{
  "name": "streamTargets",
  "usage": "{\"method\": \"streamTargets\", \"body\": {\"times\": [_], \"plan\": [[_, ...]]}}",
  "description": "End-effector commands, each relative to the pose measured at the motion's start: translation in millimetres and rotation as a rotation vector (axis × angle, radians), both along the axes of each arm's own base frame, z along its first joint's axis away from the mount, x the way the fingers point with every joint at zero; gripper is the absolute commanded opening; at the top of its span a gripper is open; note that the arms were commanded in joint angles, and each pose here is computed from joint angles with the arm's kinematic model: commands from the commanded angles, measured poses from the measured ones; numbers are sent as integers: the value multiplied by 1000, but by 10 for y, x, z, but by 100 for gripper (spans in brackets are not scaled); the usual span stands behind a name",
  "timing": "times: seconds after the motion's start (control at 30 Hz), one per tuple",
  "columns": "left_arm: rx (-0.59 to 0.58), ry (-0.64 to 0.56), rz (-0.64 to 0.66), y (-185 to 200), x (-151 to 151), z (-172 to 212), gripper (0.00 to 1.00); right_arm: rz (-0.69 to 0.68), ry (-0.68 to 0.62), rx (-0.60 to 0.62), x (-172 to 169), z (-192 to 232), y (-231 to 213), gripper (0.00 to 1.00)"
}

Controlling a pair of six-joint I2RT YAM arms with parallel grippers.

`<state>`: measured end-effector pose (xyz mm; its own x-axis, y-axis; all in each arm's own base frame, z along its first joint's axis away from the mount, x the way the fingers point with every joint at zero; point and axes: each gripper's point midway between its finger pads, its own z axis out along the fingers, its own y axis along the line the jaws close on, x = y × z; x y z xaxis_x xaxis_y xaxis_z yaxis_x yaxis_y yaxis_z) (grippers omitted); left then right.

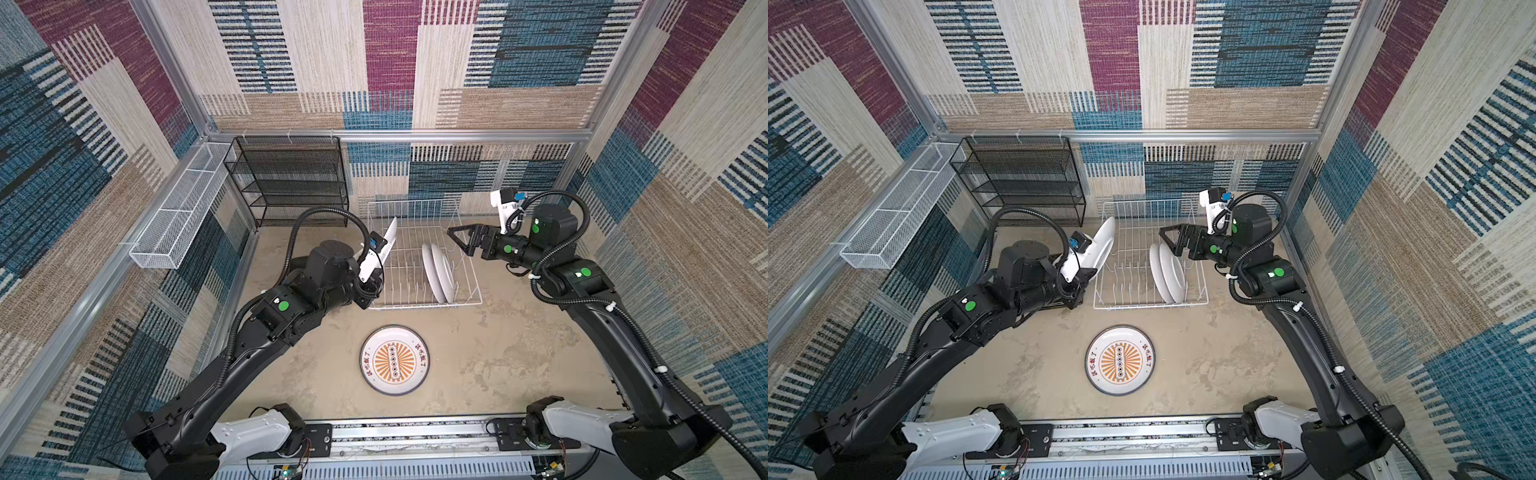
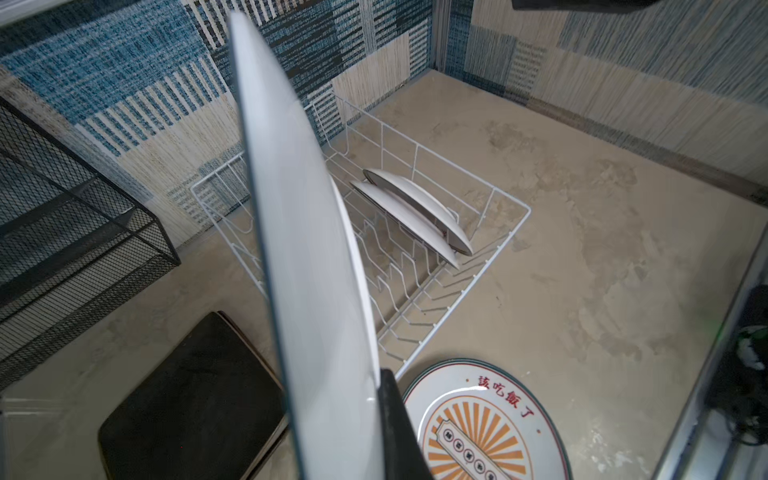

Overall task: Unload the plates from the dish rack
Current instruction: 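Swing the plate toward the robot while the right gripper reaches to its rim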

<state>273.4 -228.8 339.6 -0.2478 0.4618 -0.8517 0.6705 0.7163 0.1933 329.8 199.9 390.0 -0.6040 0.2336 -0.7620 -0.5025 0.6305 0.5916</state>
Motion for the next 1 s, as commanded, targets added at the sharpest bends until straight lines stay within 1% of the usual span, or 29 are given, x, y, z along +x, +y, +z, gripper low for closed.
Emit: {"method": "streamTargets", "body": {"times": [0.0,0.07,0.13,0.27,0.4,0.67,0.73,0.83,0.97], "plan": [[125,-179,-12,-17,114,119,0,121,86,83,-97,-8,180,97],[186,-228,-25,-71,104,68,0,150,117,108,-83,-76,239,97],[245,-273,-39,-136,89,11,0,149,145,115,-62,-152,253,97],[344,-370,-45,-226,40,-42,0,151,146,110,-67,-211,253,97],[419,-443,-69,-283,-7,-116,0,148,167,96,-85,-332,242,97],[656,-574,-68,-367,-16,-332,0,147,253,86,-57,-614,266,91],[693,-592,-77,-389,-23,-380,0,159,273,93,-75,-675,285,89],[707,-612,-91,-445,-34,-424,0,159,301,93,-90,-780,309,87],[741,-624,-105,-515,-28,-477,0,156,337,83,-77,-885,323,79]]}}
